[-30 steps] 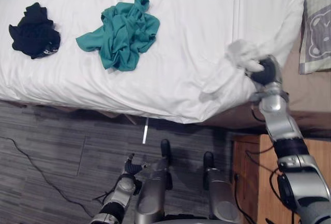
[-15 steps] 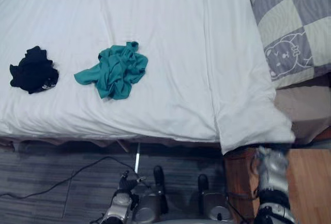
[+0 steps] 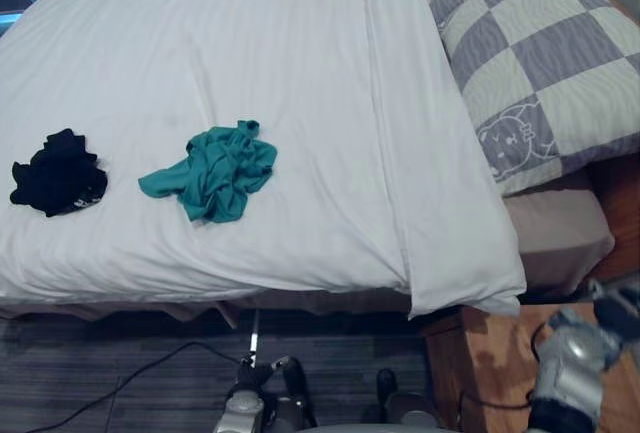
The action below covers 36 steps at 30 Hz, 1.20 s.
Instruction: Tidy the bed and pick cloth on bed and put in laundry
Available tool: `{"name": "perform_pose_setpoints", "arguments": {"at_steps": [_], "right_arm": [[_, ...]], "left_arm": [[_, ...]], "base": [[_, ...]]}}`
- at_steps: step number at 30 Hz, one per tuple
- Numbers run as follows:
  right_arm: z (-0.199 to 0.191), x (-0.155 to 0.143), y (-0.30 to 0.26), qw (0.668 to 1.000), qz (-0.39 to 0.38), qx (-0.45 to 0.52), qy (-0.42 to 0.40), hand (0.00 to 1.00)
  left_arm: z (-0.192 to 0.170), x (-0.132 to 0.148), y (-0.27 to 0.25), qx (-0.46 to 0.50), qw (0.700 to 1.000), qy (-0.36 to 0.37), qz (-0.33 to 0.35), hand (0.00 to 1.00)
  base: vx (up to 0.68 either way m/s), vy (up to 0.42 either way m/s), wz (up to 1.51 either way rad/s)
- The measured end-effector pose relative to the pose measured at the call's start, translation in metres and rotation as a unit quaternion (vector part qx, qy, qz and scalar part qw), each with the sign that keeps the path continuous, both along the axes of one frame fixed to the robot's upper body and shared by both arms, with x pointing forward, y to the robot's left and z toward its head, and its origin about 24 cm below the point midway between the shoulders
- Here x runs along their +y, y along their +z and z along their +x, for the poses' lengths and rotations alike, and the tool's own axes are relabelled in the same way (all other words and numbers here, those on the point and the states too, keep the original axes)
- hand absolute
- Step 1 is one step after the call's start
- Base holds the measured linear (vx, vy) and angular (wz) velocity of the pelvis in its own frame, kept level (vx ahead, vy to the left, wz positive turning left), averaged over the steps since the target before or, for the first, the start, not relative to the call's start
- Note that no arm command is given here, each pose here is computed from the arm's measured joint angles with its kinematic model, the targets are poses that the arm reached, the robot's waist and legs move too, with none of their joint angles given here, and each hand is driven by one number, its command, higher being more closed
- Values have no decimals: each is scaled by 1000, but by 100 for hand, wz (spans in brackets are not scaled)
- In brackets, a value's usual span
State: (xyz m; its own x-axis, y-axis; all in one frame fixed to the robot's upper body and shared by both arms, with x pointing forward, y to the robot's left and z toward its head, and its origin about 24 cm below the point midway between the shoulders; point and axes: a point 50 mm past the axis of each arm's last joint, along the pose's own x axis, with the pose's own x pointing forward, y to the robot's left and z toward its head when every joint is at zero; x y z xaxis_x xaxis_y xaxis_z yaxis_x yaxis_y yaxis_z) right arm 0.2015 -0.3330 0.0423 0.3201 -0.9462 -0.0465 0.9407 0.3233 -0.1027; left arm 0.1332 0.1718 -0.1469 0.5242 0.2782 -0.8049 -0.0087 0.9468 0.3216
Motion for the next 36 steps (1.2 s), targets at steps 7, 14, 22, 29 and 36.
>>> {"name": "perform_pose_setpoints", "arguments": {"at_steps": [7,14,22,29,36], "right_arm": [[95,24,121,966,-177,-110,154,100],[132,35,124,962,-171,-67,203,100],[127,34,76,968,-124,-15,216,100],[80,49,-10,978,-7,23,206,0],[-87,86,-184,876,297,350,150,0]], "left_arm": [[20,0,8,-35,998,-47,15,0],[46,4,20,-68,996,-55,29,0],[56,1,22,-73,995,-56,34,0],[52,7,22,-70,996,-30,35,0],[50,20,24,-73,996,14,40,0]], "base": [[-37,13,23],[-37,-20,15],[31,-53,-1],[73,-49,-6],[107,50,-8]]}}
